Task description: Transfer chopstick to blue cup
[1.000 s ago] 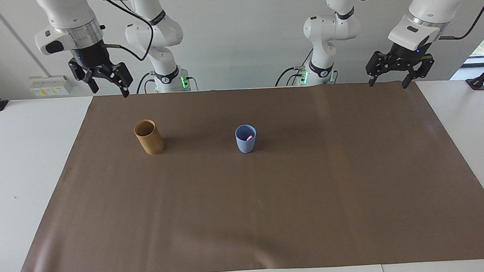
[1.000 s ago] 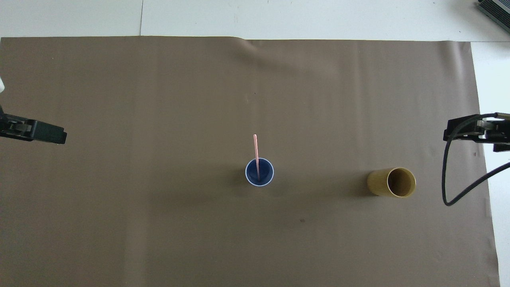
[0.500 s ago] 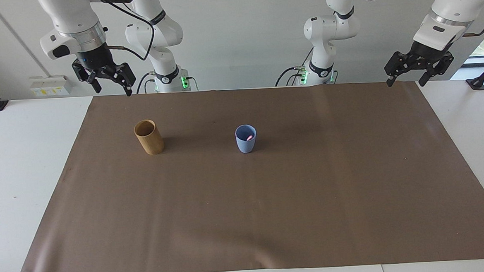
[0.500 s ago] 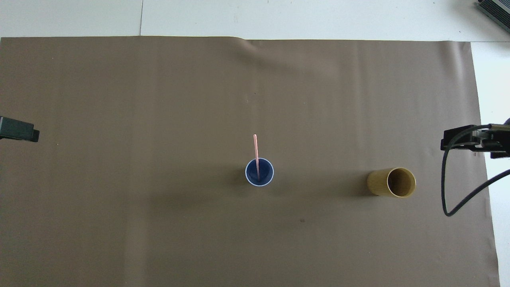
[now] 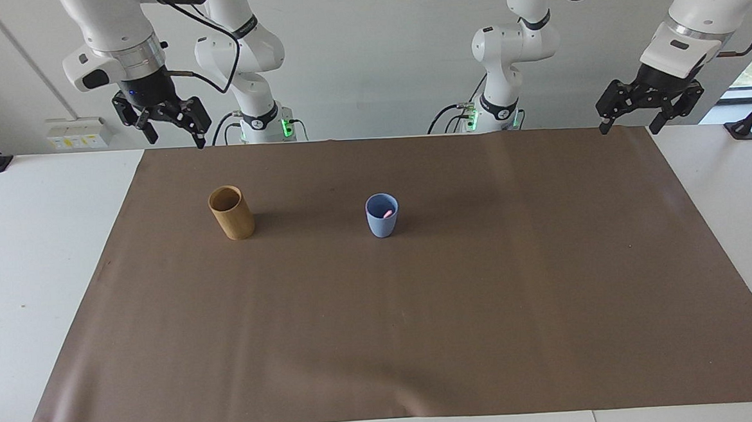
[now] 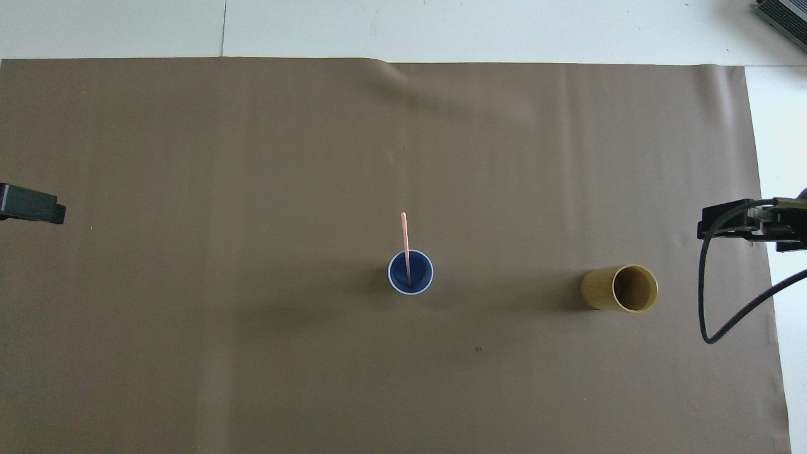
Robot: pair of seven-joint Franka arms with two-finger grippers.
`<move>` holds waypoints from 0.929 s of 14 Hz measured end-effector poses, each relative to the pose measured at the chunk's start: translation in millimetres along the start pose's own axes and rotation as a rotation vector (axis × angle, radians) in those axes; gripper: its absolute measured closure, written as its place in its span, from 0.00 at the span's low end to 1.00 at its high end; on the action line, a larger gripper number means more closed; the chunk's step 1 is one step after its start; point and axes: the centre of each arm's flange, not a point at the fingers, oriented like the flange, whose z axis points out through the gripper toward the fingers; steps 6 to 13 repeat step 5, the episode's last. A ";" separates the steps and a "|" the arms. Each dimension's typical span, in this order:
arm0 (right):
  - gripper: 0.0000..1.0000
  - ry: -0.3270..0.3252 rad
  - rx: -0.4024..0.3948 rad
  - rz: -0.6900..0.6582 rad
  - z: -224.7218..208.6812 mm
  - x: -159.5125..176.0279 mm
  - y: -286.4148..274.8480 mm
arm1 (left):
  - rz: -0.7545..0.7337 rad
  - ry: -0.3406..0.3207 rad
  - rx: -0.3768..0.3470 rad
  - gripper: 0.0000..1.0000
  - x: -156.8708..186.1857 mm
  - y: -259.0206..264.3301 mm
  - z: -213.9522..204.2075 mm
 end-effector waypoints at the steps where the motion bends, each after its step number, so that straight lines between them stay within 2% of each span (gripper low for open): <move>1: 0.00 0.000 0.000 0.000 0.0 0.0 0.1 | 0.004 0.006 0.001 0.00 0.8 2.1 -0.5; 13: 0.00 -0.001 -0.003 0.000 0.8 0.0 0.5 | 0.010 0.016 0.002 0.00 2.3 5.3 -1.4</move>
